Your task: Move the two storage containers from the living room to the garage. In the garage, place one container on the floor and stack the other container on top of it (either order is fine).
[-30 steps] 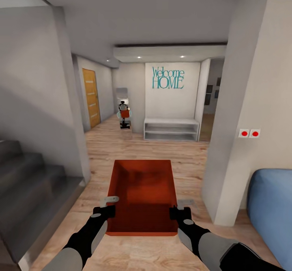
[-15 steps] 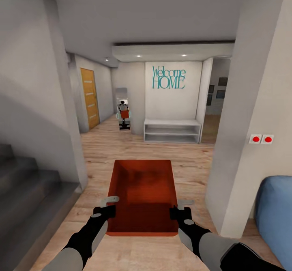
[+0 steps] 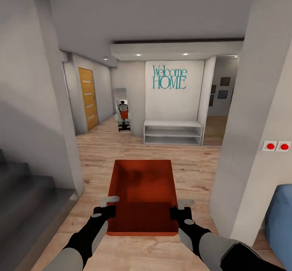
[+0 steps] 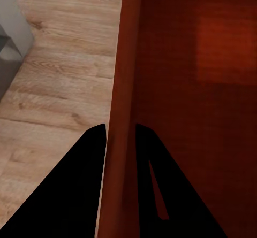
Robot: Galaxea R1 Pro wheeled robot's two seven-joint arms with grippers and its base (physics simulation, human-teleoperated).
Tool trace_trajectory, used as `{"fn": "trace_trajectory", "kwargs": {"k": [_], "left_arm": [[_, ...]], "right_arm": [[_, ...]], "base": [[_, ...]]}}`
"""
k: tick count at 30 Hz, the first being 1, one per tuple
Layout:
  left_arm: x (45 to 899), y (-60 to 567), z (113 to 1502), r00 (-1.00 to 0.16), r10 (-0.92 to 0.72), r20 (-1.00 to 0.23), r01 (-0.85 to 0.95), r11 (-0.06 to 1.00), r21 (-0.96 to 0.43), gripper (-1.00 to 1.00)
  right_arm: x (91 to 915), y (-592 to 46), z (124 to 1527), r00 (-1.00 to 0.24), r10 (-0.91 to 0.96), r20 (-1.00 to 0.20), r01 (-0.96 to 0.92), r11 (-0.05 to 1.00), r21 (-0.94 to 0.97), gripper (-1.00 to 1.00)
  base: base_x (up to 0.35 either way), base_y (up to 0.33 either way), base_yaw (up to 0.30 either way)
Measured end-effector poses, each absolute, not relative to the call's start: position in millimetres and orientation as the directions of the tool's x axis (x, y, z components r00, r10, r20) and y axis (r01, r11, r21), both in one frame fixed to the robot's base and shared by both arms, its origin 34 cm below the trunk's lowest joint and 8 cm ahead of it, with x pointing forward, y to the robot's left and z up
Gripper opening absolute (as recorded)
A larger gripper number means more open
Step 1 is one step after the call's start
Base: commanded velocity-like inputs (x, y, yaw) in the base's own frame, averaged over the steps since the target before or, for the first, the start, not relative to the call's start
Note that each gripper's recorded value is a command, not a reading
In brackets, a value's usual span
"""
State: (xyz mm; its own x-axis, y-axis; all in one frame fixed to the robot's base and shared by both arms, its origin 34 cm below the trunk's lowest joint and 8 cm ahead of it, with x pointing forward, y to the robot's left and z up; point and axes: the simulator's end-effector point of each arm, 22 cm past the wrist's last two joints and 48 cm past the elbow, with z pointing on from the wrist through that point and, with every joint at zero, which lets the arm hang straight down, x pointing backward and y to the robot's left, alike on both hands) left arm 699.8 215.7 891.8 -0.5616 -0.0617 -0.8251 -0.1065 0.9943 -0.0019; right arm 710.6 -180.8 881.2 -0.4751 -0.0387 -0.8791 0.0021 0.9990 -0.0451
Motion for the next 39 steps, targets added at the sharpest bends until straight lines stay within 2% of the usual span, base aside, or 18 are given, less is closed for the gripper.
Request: {"fn": "trace_trajectory", "kwargs": {"k": [39], "left_arm": [[699.6, 215.5, 891.5, -0.562, -0.062, -0.825, -0.107, 0.994, -0.002, -1.0]], "right_arm": [[710.4, -181.0, 880.9, -0.476, -0.038, -0.879, 0.003, 0.999, -0.045, -1.0]], "base": [[0.322, 0.0, 0.0]]}}
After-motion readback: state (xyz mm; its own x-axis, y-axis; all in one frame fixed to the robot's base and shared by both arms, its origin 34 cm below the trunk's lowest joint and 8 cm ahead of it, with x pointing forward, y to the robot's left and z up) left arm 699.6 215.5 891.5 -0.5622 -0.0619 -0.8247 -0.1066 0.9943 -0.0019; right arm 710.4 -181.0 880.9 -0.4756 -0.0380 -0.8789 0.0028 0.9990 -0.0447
